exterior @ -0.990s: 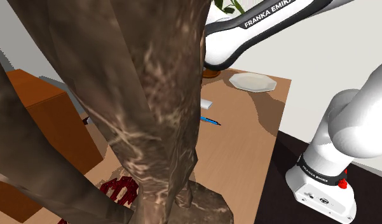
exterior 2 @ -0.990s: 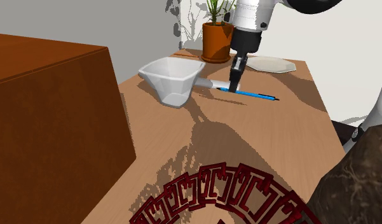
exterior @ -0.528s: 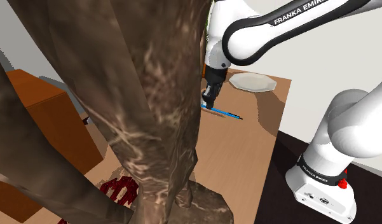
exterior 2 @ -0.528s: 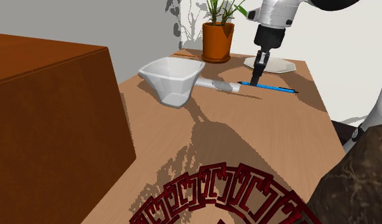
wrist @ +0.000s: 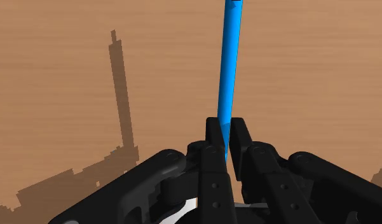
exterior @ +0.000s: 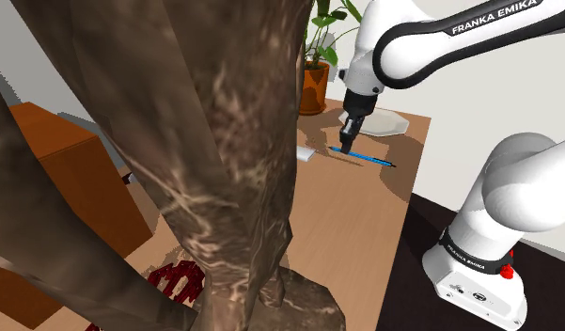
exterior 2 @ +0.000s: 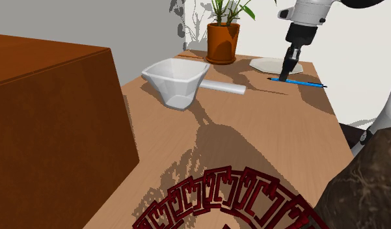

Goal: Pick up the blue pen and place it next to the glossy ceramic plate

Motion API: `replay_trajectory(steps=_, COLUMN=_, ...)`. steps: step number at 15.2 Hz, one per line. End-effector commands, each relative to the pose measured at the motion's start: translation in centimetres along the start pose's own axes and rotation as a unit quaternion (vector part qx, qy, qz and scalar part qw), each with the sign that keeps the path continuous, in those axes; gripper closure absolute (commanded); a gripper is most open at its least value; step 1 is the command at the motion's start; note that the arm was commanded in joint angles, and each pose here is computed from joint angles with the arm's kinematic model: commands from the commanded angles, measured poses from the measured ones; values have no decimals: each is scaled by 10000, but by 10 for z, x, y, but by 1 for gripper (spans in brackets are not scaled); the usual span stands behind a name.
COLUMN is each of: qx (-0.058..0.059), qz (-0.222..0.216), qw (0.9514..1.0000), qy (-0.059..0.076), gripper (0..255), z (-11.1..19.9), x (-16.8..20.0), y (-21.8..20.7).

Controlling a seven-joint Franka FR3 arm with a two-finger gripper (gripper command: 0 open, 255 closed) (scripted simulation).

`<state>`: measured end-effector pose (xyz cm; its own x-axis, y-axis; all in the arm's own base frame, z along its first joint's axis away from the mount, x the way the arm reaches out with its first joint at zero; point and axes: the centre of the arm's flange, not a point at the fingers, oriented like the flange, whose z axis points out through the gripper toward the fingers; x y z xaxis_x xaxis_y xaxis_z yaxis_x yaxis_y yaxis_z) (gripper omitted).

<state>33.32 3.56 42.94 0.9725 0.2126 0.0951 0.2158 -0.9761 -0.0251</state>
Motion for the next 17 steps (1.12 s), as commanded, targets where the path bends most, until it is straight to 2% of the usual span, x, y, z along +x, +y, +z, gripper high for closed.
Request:
replay_trajectory(steps=1, qx=3, qz=-8, qw=10000, qy=-4, gripper=255, z=-1, x=-15, y=20)
replay_trajectory(steps=13, qx=2, qz=-8, qw=10000, qy=-4, gripper=255, z=-15, x=-120, y=151)
replay_trajectory(steps=17, qx=3, qz=-8, qw=10000, qy=-4, gripper=255, z=6, x=-122, y=151)
